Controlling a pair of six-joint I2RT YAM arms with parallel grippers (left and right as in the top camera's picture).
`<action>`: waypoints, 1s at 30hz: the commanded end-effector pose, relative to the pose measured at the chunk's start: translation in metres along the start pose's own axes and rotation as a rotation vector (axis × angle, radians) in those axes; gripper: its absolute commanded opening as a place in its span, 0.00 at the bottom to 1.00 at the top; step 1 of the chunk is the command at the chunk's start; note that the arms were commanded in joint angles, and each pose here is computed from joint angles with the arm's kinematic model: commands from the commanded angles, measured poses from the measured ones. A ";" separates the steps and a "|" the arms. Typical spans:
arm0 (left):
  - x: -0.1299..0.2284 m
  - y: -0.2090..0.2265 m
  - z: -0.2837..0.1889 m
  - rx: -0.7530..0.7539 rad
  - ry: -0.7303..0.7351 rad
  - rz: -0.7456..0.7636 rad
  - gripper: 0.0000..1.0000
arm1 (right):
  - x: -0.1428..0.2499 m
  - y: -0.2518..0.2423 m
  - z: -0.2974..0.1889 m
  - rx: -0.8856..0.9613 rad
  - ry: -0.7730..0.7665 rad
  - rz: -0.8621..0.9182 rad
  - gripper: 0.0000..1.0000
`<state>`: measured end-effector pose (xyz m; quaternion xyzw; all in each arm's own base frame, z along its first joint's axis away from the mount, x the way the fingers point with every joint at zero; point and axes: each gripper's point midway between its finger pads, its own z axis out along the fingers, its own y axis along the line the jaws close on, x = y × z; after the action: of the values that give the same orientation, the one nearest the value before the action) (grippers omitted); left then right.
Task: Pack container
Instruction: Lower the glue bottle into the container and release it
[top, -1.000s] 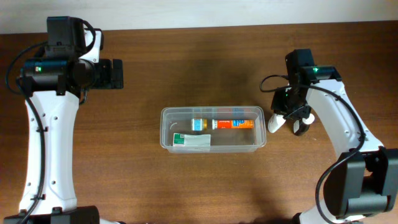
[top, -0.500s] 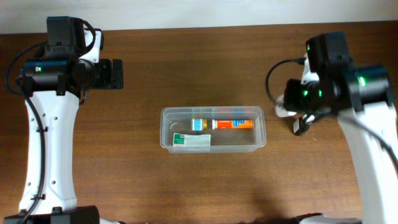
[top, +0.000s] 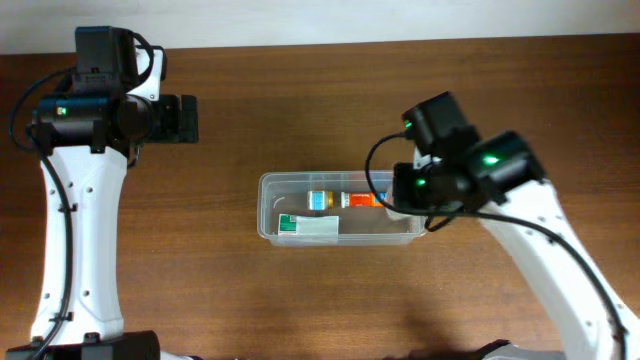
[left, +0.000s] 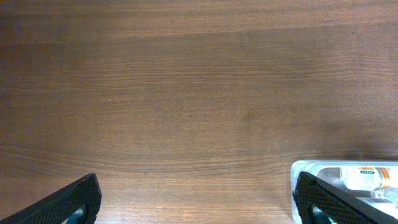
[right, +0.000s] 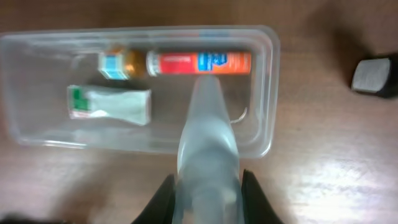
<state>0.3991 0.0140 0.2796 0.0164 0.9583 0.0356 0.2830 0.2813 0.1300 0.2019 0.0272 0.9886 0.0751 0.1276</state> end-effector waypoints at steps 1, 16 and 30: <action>-0.004 0.001 -0.010 0.003 -0.029 -0.010 1.00 | 0.008 -0.006 0.024 0.022 0.018 0.060 0.08; -0.004 0.001 -0.010 0.003 -0.029 -0.010 1.00 | 0.010 -0.032 0.069 0.134 -0.038 0.135 0.10; -0.004 0.001 -0.010 0.003 -0.029 -0.010 1.00 | 0.007 -0.030 0.094 0.151 -0.002 0.133 0.23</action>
<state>0.3990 0.0141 0.2796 0.0163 0.9584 0.0358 0.2828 0.2953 0.1152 0.1063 0.0973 0.9885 0.0152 0.1150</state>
